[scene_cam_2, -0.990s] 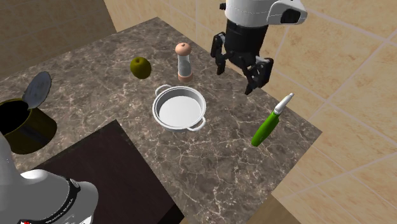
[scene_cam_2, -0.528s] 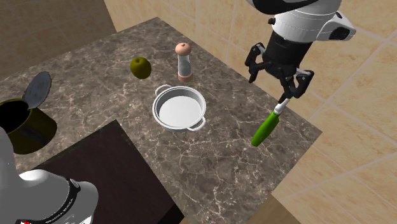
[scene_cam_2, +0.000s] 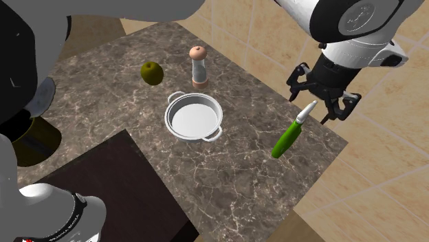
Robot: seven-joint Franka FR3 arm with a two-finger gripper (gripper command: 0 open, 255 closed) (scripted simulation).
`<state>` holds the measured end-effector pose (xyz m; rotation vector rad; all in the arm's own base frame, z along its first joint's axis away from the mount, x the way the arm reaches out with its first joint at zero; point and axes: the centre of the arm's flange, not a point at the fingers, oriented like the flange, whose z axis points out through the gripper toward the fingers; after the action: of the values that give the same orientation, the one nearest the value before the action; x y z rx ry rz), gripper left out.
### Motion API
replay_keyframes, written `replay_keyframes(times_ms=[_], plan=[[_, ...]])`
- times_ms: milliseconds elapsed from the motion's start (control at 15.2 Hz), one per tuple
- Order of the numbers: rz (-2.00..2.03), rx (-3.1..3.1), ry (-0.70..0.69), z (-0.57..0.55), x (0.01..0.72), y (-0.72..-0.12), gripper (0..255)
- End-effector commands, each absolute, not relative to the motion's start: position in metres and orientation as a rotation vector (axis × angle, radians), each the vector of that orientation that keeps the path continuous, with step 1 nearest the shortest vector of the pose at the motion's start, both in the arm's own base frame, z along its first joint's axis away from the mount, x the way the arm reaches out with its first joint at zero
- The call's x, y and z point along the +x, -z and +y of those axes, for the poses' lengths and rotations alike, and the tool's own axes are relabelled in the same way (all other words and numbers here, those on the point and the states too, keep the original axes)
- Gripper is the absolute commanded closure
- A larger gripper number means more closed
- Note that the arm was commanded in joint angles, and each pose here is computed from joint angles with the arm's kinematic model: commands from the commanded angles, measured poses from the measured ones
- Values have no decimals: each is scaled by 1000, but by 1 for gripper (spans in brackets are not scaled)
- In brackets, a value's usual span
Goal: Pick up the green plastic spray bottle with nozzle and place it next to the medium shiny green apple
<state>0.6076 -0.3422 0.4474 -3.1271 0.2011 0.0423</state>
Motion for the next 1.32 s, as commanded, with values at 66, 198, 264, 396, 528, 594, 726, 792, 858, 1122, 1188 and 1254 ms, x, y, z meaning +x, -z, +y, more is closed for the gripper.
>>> replay_keyframes(times_ms=[66,198,264,396,528,594,726,792,858,1122,1188,1254], plan=[[201,-3127,-42,-341,609,-431,0],[201,-3127,-42,-341,608,-423,0],[201,-3127,-42,-341,608,-423,0],[201,-3127,-42,-341,608,-423,0],[201,-3127,-42,-341,608,-423,0],[201,-3127,-42,-341,608,-423,0],[201,-3127,-42,-341,608,-423,255],[201,-3127,-42,-341,608,-423,255],[201,-3127,-42,-341,608,-423,255],[201,-3127,-42,-341,608,-423,255],[201,-3127,-42,-341,608,-423,255],[201,-3127,-42,-341,608,-423,255]])
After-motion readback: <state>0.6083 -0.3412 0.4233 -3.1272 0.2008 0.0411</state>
